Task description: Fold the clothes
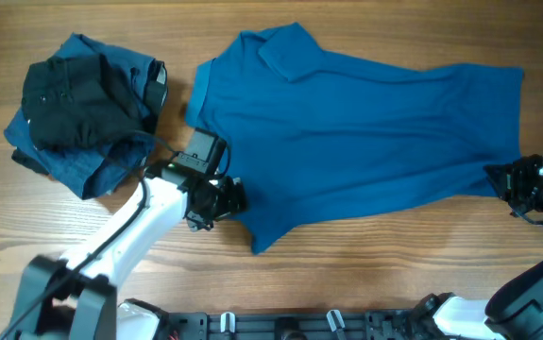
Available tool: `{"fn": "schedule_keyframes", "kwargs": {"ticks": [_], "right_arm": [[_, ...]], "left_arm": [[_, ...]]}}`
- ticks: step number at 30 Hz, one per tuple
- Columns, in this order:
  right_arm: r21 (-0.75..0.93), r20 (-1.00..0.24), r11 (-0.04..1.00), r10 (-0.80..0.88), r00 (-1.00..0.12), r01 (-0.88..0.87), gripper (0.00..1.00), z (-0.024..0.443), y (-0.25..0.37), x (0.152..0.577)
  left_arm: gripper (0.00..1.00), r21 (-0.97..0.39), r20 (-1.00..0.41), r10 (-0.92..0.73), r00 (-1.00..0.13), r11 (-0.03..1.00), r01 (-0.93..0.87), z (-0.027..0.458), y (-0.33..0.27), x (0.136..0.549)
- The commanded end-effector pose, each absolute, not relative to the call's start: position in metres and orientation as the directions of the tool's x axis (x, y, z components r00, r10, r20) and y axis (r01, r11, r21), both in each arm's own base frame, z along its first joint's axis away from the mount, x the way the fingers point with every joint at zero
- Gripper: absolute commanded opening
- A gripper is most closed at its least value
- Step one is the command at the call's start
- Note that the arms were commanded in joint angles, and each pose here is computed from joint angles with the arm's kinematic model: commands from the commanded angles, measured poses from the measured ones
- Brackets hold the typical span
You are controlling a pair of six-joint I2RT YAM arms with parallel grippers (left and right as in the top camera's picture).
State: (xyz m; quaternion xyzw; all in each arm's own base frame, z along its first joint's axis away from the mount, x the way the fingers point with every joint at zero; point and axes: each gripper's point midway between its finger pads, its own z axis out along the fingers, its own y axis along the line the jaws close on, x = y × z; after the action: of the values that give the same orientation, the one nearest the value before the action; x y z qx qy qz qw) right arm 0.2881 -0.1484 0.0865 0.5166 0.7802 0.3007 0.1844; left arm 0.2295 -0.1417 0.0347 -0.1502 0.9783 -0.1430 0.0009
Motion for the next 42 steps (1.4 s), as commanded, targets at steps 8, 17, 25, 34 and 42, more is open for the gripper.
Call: {"fn": "schedule_keyframes", "kwargs": {"ticks": [8,17,25,34,42], "right_arm": [[0.644,-0.019,0.295,0.929,-0.37,0.706,0.04,0.099,-0.158,0.29],[0.658,-0.167,0.36,0.926,-0.338,0.661,0.04,0.115,-0.186,0.31],[0.654,-0.214,0.361,0.931,-0.295,0.665,0.04,0.117,-0.196,0.32],[0.555,-0.318,0.353,0.927,-0.2,0.753,0.04,0.109,-0.216,0.328],[0.493,-0.303,0.318,0.935,-0.182,0.81,0.04,0.086,-0.225,0.322]], "left_arm": [[0.04,-0.331,0.018,-0.293,-0.956,0.9,-0.282,0.065,-0.14,0.235],[0.04,-0.376,-0.199,-0.352,-0.915,0.889,-0.26,0.099,-0.111,0.289],[0.04,-0.448,-0.372,-0.351,-0.859,0.879,-0.165,0.111,-0.121,0.343],[0.04,-0.496,-0.428,-0.368,-0.825,0.859,-0.126,0.096,-0.13,0.385],[0.04,-0.534,-0.446,-0.367,-0.816,0.841,-0.087,0.093,-0.139,0.399]]}}
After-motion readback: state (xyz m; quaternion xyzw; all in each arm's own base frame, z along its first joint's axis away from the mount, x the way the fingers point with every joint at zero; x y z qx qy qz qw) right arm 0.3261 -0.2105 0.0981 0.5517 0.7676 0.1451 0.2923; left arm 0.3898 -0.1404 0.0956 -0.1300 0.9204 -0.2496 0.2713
